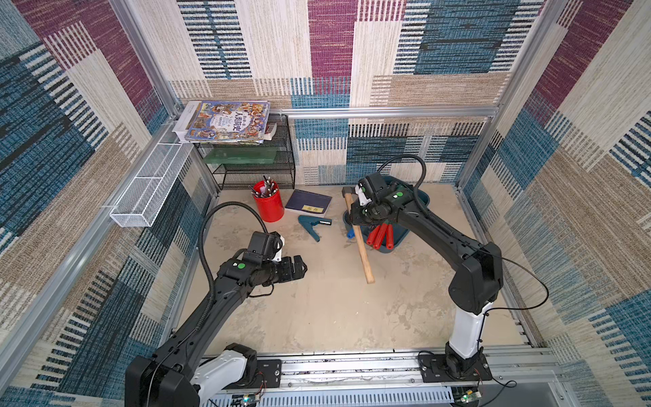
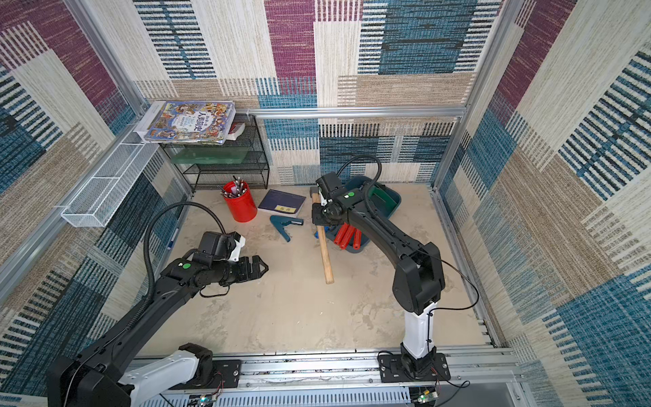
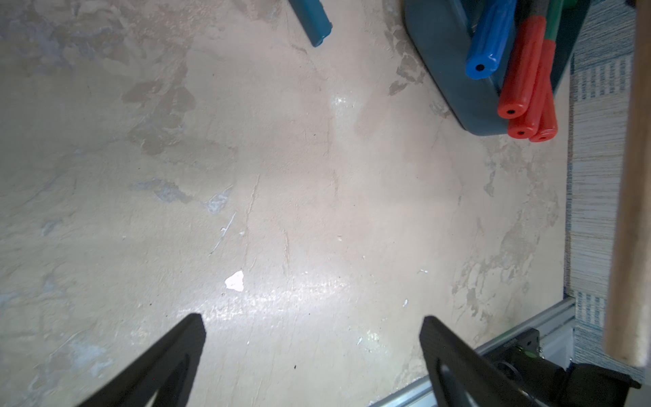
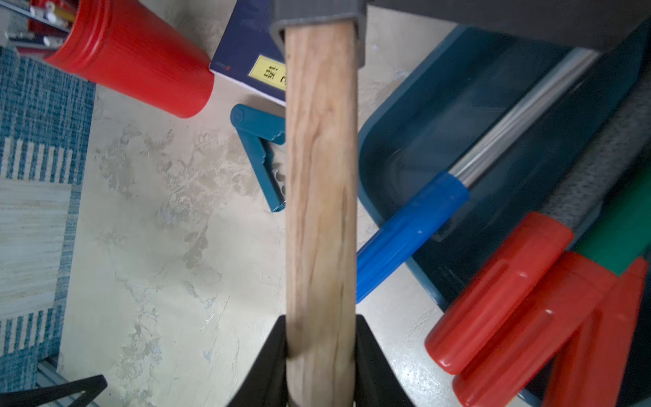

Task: Put the small hoe into the storage box
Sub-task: Place the hoe in the storage box.

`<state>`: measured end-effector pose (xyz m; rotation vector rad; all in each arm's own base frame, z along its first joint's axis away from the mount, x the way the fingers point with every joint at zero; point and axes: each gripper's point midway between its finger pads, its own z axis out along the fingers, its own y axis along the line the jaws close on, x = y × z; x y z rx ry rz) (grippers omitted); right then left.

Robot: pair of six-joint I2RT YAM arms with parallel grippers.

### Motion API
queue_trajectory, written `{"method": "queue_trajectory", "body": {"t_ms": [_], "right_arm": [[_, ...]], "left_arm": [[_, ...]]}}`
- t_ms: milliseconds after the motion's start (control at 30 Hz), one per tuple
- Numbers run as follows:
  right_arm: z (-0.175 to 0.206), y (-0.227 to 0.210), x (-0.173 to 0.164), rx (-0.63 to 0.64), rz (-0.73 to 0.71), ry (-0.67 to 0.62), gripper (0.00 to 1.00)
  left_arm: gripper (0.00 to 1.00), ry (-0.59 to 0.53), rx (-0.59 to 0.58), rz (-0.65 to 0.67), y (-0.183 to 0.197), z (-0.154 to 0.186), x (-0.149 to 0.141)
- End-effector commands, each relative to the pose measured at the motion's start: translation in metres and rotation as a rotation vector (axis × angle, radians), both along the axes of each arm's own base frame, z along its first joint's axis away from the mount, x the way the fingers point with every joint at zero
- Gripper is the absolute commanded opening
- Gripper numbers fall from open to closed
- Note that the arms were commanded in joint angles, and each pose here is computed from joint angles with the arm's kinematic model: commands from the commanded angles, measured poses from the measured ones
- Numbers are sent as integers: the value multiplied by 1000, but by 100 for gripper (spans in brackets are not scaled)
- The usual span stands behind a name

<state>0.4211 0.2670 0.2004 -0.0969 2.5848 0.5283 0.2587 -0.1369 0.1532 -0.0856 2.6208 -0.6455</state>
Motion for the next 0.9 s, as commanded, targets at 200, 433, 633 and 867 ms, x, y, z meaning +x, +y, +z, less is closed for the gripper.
{"method": "queue_trajectory", "body": {"t_ms": [200, 433, 633, 867], "right_arm": [[25, -18, 32, 124, -98, -80, 0], [32, -45, 50, 173, -174, -95, 0], [33, -70, 65, 219, -239, -105, 0], [29, -97, 82, 277, -309, -114, 0]], "left_arm": [[99, -85, -92, -97, -27, 20, 12], [98, -120, -85, -123, -35, 23, 15], [98, -125, -80, -127, -38, 24, 16], [98, -118, -74, -129, -39, 21, 14]]}}
